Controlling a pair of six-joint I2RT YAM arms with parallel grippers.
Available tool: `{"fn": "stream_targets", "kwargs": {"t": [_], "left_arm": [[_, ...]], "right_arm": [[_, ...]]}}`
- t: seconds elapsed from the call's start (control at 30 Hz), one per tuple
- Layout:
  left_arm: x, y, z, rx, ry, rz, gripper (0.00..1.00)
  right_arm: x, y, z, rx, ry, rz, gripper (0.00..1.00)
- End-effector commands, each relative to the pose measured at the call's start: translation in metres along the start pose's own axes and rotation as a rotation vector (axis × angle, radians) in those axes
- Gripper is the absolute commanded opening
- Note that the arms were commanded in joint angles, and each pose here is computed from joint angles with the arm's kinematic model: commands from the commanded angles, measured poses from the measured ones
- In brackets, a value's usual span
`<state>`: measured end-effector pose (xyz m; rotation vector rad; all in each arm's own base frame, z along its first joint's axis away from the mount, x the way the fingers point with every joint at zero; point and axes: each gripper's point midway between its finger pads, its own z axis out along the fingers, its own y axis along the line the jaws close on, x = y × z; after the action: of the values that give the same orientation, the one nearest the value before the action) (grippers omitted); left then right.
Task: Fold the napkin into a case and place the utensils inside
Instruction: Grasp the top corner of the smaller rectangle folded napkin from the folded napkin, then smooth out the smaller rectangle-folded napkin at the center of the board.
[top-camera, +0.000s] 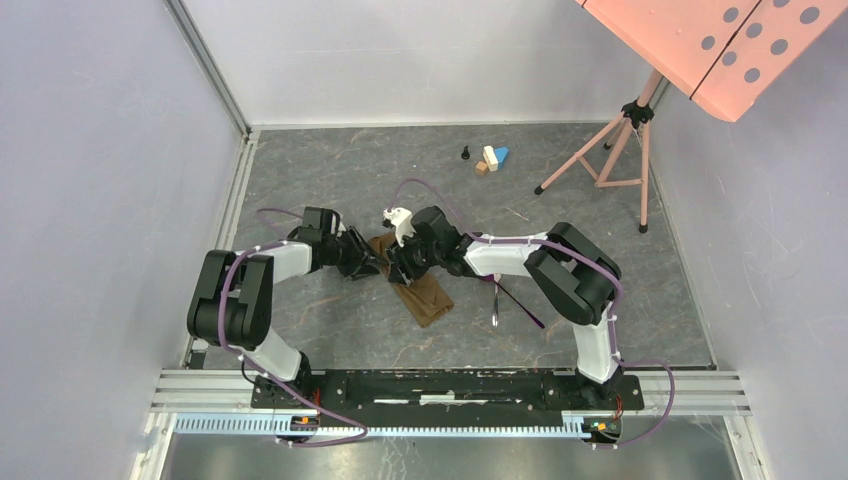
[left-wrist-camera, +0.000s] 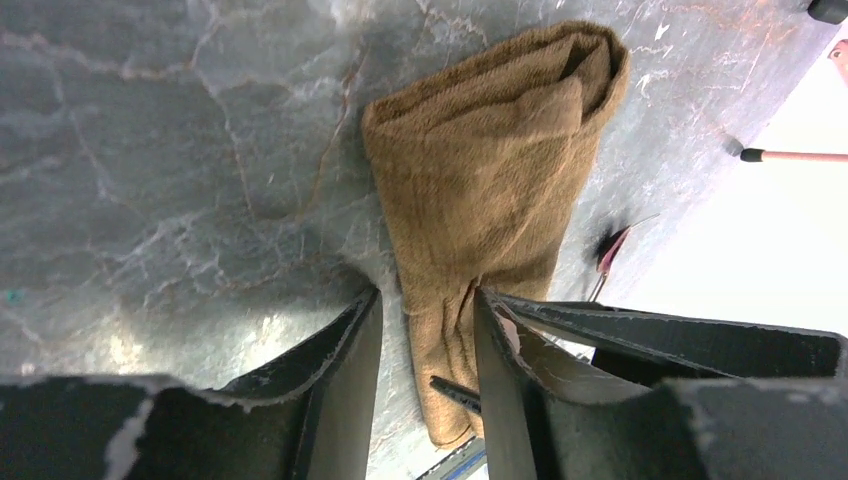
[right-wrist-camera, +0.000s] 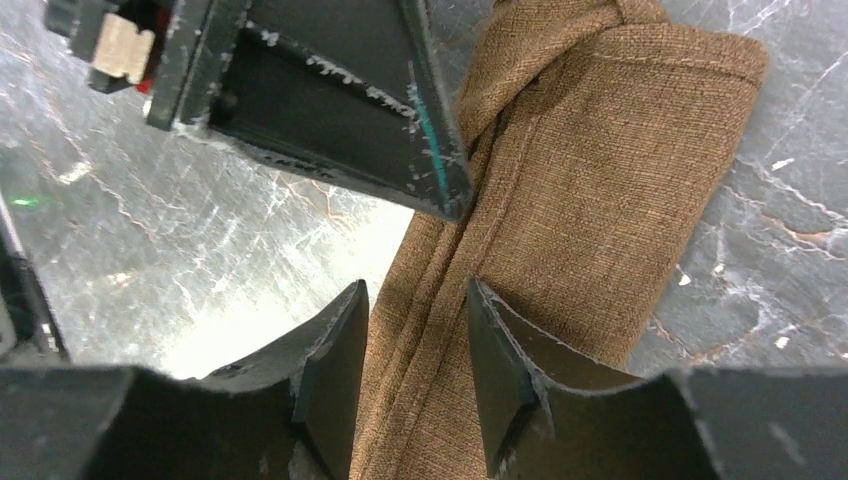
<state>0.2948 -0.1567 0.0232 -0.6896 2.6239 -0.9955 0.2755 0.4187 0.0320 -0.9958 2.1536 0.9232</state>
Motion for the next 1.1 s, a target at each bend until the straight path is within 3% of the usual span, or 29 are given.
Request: {"fn": "stream_targets", "kwargs": {"t": [0.0,0.13,0.27,0.5,0.8,1.07], "left_arm": [[0.011,-0.001,-0.008,0.014,-0.012,-0.067,0.47],[0.024,0.009,-0.01,-0.019,0.018,-0.14,0.41],[0.027,0.01,-0.008,-0.008,0.024,-0.155,0.37],[0.033,0.013,0.0,-0.01,0.044,-0.179,0.37],[0.04,0.017,0.013,-0.005,0.045,-0.22,0.15],[0.042,0.017,0.011,0.015,0.003,-0.254,0.02]], "right_arm": [[-0.021,-0.006,-0.017,0.109,-0.019,-0.144,0.48],[-0.018,-0.005,-0.023,0.188,0.011,-0.231,0.49],[-0.008,-0.006,-0.018,0.203,0.037,-0.245,0.43],[0.002,-0.005,-0.008,0.222,0.061,-0.251,0.41],[-0.03,0.011,-0.009,0.201,-0.001,-0.228,0.0],[-0.029,0.036,0.0,0.082,-0.013,-0.077,0.0]]}}
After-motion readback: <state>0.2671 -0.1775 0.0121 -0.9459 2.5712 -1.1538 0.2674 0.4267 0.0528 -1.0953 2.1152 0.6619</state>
